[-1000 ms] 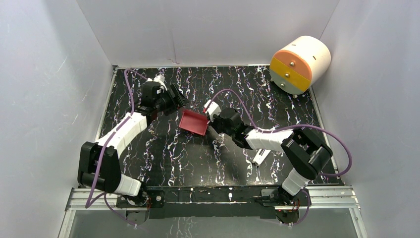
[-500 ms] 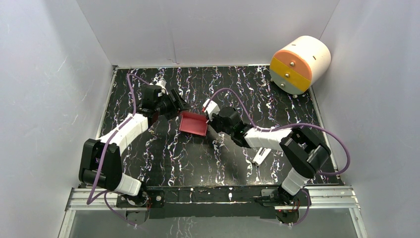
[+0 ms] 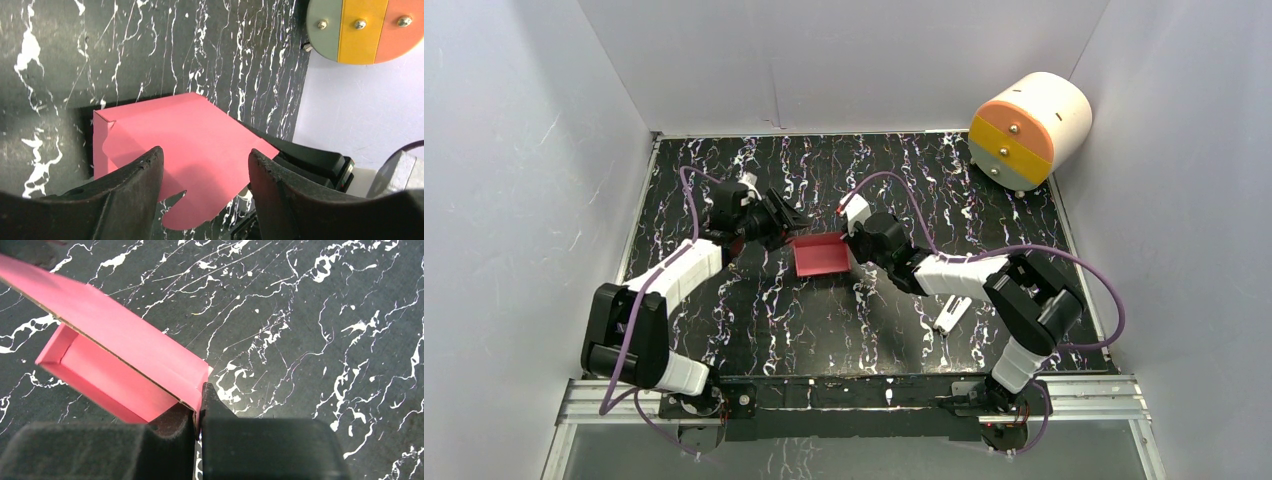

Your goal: Fold the paper box

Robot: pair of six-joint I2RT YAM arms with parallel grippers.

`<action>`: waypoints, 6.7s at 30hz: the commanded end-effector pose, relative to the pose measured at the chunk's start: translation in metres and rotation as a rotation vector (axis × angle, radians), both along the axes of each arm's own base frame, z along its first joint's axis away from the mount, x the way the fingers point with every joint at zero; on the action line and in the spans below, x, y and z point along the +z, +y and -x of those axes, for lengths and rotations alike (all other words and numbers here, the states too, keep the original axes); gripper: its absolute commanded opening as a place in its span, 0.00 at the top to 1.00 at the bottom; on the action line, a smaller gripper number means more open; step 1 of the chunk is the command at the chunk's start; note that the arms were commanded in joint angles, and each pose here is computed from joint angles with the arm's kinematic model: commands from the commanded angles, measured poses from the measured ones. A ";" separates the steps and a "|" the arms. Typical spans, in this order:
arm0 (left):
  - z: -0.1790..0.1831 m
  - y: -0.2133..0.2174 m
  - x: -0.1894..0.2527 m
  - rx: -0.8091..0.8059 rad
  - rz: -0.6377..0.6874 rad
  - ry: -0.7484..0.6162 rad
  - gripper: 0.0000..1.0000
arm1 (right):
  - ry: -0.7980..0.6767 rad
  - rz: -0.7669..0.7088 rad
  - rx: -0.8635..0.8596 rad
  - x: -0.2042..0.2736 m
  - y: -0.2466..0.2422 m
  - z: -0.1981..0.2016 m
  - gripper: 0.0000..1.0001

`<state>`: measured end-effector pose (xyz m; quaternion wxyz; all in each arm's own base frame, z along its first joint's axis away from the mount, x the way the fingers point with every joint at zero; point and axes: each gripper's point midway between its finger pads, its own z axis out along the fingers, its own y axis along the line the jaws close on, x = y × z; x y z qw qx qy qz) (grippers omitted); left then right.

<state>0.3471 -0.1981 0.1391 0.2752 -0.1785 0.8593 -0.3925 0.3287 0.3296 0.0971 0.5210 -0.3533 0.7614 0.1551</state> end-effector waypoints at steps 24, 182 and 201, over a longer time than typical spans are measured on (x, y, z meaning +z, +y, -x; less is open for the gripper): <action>0.002 0.049 0.029 -0.188 -0.475 -0.216 0.35 | -0.068 -0.020 0.054 0.024 0.023 -0.003 0.91; 0.049 0.017 -0.052 0.124 -0.452 -0.509 0.98 | 0.019 -0.414 -0.475 -0.016 -0.017 0.013 1.00; 0.087 0.027 -0.069 0.079 -0.396 -0.505 0.94 | 0.024 -0.391 -0.410 -0.052 -0.037 0.044 0.98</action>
